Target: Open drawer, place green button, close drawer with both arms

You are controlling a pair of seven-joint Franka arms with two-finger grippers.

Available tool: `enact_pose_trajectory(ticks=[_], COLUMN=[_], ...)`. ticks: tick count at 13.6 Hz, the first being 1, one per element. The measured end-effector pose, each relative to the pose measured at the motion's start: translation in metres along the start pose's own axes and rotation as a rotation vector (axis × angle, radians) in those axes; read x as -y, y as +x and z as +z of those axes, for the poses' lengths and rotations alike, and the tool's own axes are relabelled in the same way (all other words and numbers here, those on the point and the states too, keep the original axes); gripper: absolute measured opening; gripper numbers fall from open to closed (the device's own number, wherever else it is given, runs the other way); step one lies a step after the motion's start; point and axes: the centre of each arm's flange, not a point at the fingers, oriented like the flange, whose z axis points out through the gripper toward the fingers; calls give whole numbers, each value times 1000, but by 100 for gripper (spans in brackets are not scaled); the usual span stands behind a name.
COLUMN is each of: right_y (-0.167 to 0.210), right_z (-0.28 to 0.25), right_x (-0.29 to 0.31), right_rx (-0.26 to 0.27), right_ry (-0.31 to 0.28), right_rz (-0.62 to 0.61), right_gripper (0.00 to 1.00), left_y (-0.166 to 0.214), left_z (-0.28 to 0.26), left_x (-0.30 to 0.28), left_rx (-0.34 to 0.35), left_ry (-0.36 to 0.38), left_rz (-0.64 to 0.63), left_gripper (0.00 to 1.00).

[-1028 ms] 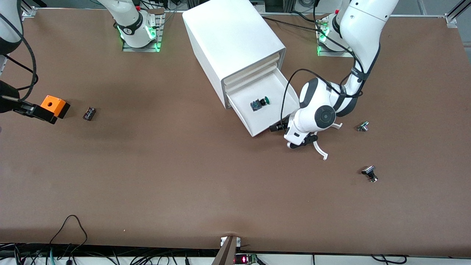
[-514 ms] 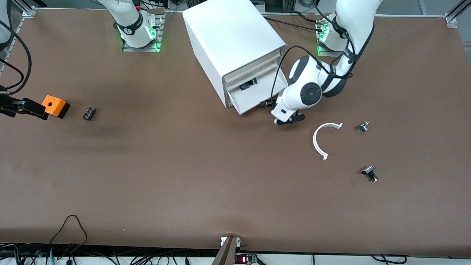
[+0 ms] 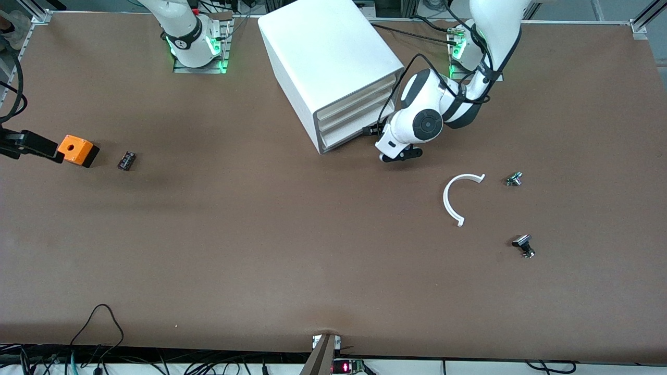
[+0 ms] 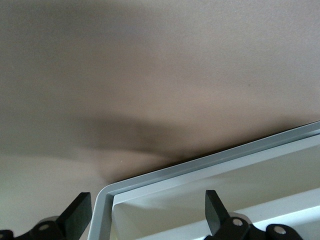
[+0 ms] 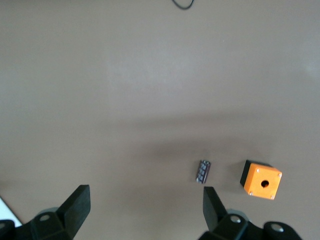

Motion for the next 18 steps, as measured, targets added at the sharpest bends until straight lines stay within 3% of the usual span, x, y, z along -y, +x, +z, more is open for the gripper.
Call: enact_pose_trajectory(ticks=[8,12,15,18], right_y=[-23,-33,-34,-34], right_z=[3,4,5,6], right_x=[3,8,10,11], right_rx=[18,23,26,28], right_ry=[2,5,5,5], right_rz=[-9,-18,-22,-23], right_gripper=[100,100,100,100], left_y=[-17,-10,11,53], left_z=[8,3,-28,-112], left_x=[-11,-3,0,37], left_rx=[28,30,-79,-222], left_ry=[17,6,-73,-183], left_rz=[118,105,82,7], left_gripper=[100,100,100,100])
